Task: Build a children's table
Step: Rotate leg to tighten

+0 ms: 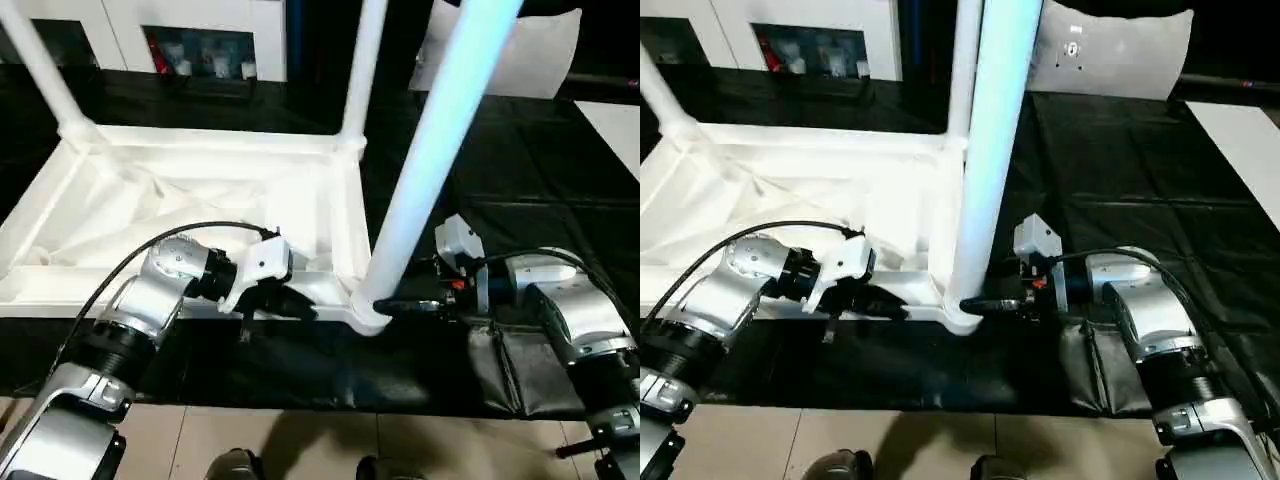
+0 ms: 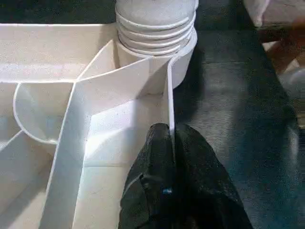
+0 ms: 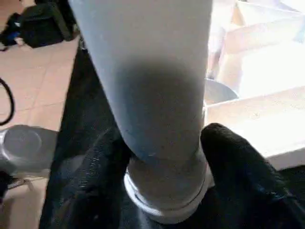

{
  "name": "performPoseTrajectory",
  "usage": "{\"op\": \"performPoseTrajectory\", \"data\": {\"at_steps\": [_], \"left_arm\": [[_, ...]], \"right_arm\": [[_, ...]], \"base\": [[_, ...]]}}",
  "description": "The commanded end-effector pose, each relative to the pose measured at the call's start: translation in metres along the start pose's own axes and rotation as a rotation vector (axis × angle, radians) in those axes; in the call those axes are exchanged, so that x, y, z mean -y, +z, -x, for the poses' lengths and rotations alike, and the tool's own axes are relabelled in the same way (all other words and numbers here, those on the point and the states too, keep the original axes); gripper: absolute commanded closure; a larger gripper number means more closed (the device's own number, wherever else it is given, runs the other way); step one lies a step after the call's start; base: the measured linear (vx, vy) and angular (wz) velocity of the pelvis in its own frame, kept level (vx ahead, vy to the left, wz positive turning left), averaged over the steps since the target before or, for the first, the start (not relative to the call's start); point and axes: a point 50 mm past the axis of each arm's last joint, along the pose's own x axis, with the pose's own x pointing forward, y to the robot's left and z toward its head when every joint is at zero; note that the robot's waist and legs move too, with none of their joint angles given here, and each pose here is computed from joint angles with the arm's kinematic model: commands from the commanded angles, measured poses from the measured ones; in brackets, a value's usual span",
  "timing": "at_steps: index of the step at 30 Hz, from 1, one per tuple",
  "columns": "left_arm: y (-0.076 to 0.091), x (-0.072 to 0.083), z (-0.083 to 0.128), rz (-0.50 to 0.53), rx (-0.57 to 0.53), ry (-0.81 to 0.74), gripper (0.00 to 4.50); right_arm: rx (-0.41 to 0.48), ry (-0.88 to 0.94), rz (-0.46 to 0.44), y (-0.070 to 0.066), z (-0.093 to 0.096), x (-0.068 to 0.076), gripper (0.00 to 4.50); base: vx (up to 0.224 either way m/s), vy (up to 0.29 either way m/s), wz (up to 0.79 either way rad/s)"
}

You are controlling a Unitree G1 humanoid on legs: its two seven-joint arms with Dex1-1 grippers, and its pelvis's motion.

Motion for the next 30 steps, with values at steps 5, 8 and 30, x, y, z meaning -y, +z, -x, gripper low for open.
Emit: {"op": "performPoseTrajectory", "data": {"at_steps": [5, 8, 30], "left_arm": [[-0.003, 0.01, -0.011, -0.012, -0.029, -0.103, 4.5], [-0.004, 0.009, -0.011, -0.009, -0.029, -0.102, 4.5], [0.034, -0.044, -0.049, 0.276, 0.106, 0.429, 4.5]], "right_arm": [[0.014, 0.051, 0.006, 0.005, -0.004, 0.001, 2.45], [0.016, 0.065, 0.0, 0.004, -0.005, -0.001, 2.55], [0.096, -0.628, -0.336, -0.01, -0.094, 0.004, 2.59]], "base": [[0.0, 0.0, 0.0], [0.0, 0.0, 0.0], [-0.007, 0.0, -0.01]]}}
